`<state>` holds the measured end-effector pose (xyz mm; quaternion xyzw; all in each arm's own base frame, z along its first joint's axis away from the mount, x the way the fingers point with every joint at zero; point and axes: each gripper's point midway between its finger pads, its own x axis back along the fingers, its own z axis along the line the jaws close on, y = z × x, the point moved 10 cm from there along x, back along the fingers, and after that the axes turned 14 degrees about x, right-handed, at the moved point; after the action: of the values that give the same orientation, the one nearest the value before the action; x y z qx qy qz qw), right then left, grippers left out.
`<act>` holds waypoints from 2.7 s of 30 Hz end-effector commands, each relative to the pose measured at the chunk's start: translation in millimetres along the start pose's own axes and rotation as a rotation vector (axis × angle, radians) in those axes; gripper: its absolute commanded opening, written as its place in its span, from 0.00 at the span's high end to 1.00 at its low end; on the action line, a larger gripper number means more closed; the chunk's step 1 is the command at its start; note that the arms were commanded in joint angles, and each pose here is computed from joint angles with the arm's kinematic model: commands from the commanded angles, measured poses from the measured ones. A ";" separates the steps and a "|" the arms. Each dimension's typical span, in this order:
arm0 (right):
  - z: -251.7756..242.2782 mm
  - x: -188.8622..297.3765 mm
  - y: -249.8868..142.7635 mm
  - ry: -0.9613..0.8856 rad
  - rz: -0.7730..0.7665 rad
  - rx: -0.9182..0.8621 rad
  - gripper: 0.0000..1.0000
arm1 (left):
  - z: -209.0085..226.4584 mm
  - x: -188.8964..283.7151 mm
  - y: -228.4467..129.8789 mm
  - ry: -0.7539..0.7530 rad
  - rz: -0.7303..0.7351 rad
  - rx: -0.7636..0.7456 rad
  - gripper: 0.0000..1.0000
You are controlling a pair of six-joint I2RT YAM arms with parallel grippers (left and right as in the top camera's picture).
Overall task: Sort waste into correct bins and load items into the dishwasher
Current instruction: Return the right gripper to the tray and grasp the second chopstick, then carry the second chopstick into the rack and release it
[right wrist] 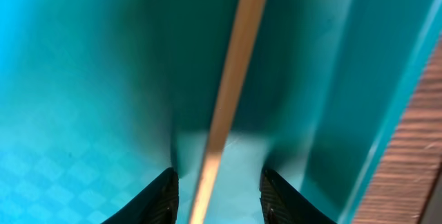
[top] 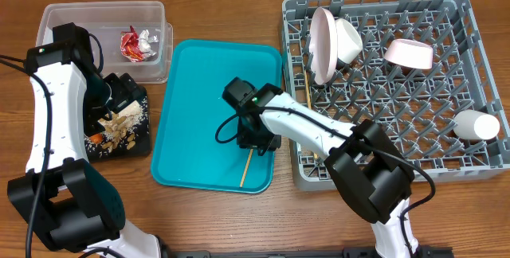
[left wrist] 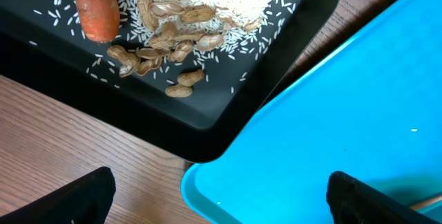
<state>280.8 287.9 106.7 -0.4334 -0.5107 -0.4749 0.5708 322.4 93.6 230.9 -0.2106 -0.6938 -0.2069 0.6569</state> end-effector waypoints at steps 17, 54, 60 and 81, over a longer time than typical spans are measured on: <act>1.2 11.0 7.5 -0.013 -0.011 -0.018 0.94 | -0.2 2.3 -0.4 -0.001 -0.012 0.001 0.00; -116.7 130.4 23.3 -0.046 -0.150 0.282 0.55 | -0.3 2.3 -0.2 -0.002 -0.013 0.001 0.00; -118.5 133.4 25.1 -0.066 -0.177 0.207 0.52 | 0.2 2.3 -1.9 -0.001 0.001 0.001 0.00; -220.1 211.0 -0.6 0.031 -0.339 -0.071 0.00 | -52.5 41.1 -122.0 0.008 0.145 -0.728 0.06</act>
<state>328.2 61.6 293.3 -0.3128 -0.5483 -0.5940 0.4986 304.3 -38.1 247.0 -0.4890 -0.5286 -0.3759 0.5832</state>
